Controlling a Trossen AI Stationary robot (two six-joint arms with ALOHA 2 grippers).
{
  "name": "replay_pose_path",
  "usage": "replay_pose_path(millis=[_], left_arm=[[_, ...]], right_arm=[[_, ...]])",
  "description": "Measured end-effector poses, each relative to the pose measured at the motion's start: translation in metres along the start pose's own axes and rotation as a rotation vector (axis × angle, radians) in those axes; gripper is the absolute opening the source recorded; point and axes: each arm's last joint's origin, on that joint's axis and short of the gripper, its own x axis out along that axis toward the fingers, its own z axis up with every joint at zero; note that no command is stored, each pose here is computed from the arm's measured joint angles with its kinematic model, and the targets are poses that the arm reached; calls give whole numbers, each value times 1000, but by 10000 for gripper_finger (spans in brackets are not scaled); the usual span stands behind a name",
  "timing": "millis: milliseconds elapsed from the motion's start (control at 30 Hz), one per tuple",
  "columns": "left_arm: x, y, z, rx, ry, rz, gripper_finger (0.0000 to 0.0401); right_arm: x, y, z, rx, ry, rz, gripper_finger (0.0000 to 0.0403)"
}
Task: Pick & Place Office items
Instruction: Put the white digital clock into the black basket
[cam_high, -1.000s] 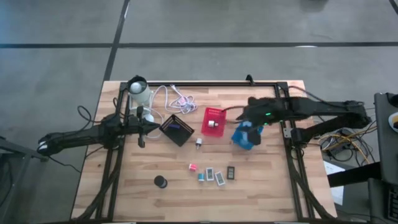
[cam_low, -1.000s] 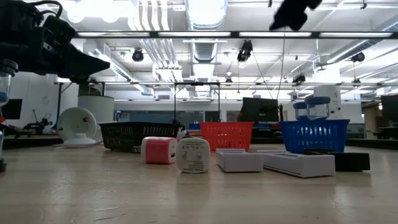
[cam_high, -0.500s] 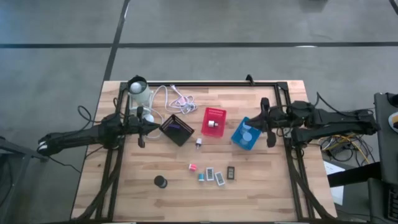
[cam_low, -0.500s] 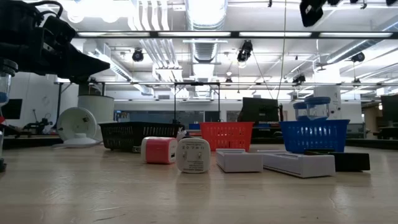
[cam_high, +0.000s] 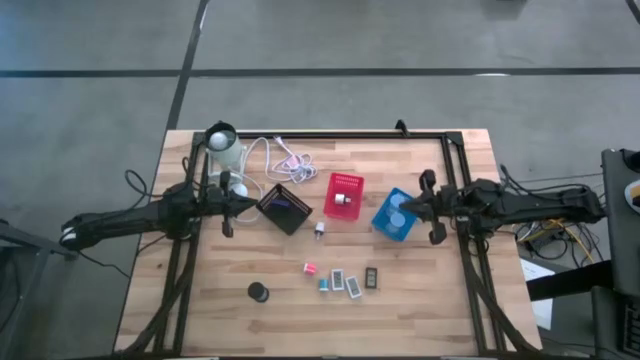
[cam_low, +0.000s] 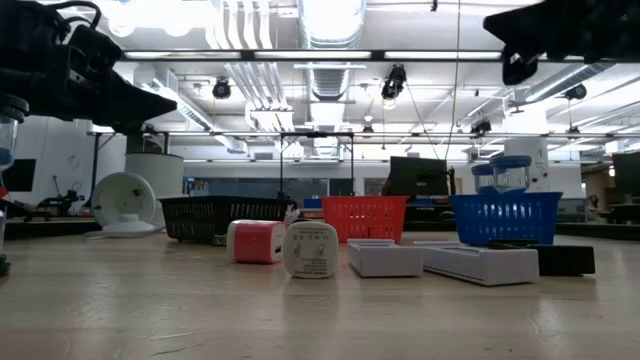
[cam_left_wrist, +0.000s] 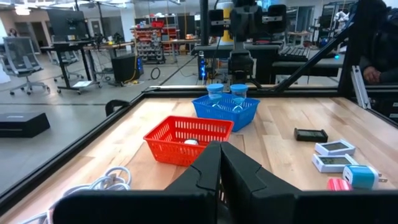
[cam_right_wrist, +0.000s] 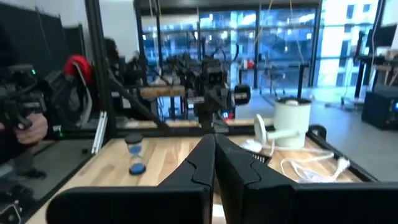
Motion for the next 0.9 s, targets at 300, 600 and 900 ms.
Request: replay_pose_path(millis=[300, 600, 900], left_arm=[[0, 1, 0, 1, 2, 38, 16], [0, 1, 0, -2, 1, 40, 16], [0, 1, 0, -7, 1, 40, 16]], right_arm=[[-19, -1, -16, -6, -78, 4, 8], [-34, 0, -18, -10, -123, 4, 8], [-33, -3, -41, -9, -81, -13, 8]])
